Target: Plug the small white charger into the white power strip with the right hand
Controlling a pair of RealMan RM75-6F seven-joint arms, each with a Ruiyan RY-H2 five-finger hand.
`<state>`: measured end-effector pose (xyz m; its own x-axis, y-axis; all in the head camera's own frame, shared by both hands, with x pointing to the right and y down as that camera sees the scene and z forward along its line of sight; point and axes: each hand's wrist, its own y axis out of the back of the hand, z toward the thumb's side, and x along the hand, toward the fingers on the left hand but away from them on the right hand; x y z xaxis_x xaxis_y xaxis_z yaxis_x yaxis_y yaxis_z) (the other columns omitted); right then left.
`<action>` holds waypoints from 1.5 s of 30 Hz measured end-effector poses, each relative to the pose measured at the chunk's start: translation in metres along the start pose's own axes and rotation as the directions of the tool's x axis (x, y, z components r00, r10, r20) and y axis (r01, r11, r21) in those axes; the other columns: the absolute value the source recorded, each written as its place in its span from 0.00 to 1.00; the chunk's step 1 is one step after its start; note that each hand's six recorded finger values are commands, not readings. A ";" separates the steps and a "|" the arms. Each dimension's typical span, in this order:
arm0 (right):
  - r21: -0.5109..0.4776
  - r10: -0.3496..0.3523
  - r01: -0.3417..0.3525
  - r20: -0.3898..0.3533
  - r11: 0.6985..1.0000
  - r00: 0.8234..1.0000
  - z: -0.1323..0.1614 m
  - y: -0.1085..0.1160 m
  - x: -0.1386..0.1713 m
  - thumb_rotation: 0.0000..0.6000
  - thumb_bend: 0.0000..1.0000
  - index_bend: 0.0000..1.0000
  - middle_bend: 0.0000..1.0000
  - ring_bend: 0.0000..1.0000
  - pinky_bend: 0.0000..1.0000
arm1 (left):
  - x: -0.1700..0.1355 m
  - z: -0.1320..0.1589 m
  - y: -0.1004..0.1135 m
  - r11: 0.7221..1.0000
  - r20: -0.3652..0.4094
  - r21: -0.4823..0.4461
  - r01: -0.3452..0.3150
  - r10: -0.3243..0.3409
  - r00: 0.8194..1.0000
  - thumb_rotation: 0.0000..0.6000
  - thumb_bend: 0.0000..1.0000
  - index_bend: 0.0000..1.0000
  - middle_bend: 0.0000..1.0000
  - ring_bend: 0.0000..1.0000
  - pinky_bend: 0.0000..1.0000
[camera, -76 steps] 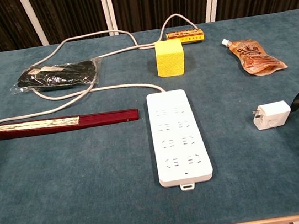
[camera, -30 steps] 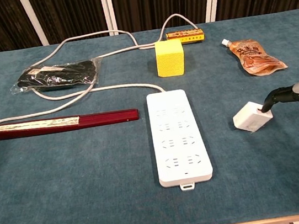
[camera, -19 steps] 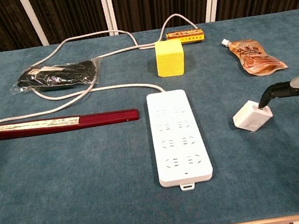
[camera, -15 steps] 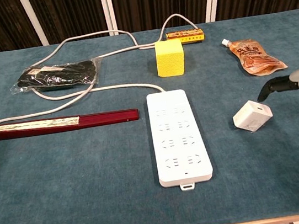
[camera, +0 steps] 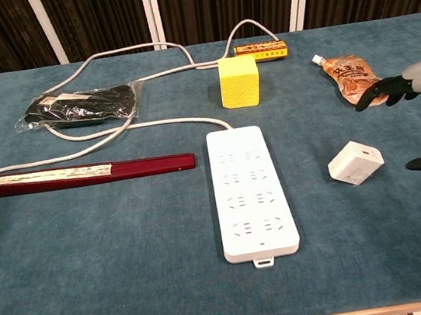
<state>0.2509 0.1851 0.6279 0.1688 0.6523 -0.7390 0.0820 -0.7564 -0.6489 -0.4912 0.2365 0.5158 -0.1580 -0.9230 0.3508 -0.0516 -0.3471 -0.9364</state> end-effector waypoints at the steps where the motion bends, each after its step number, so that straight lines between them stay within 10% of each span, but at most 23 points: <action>1: -0.032 -0.001 0.002 0.007 0.999 1.000 0.001 -0.002 -0.002 1.00 0.33 0.17 0.14 0.20 0.16 | 0.000 0.000 0.000 1.000 0.000 0.000 0.000 0.000 1.000 1.00 0.17 0.12 0.02 0.00 0.00; 8: -0.208 0.028 -0.009 0.090 0.978 0.996 0.003 -0.024 -0.020 1.00 0.33 0.23 0.22 0.29 0.22 | 0.001 -0.001 0.000 1.000 -0.002 0.000 0.003 -0.003 1.000 1.00 0.17 0.12 0.02 0.00 0.00; 20: -0.229 -0.030 0.070 0.176 0.971 0.984 -0.006 -0.040 -0.041 1.00 0.33 0.39 0.33 0.39 0.28 | 0.002 -0.001 -0.001 1.000 -0.005 0.002 0.005 -0.005 1.000 1.00 0.17 0.12 0.02 0.00 0.00; 45: -0.286 -0.050 0.093 0.157 0.954 0.986 0.006 -0.045 -0.049 1.00 0.33 0.47 0.40 0.45 0.28 | 0.001 -0.001 0.000 1.000 -0.004 0.000 0.005 -0.005 1.000 1.00 0.17 0.12 0.02 0.00 0.00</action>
<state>0.2326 0.1874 0.6923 0.0085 0.6886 -0.7251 0.3746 -0.6745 -0.6362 -0.4929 0.2355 0.5167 -0.1616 -0.9206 0.3555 -0.0521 -0.3518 -0.9346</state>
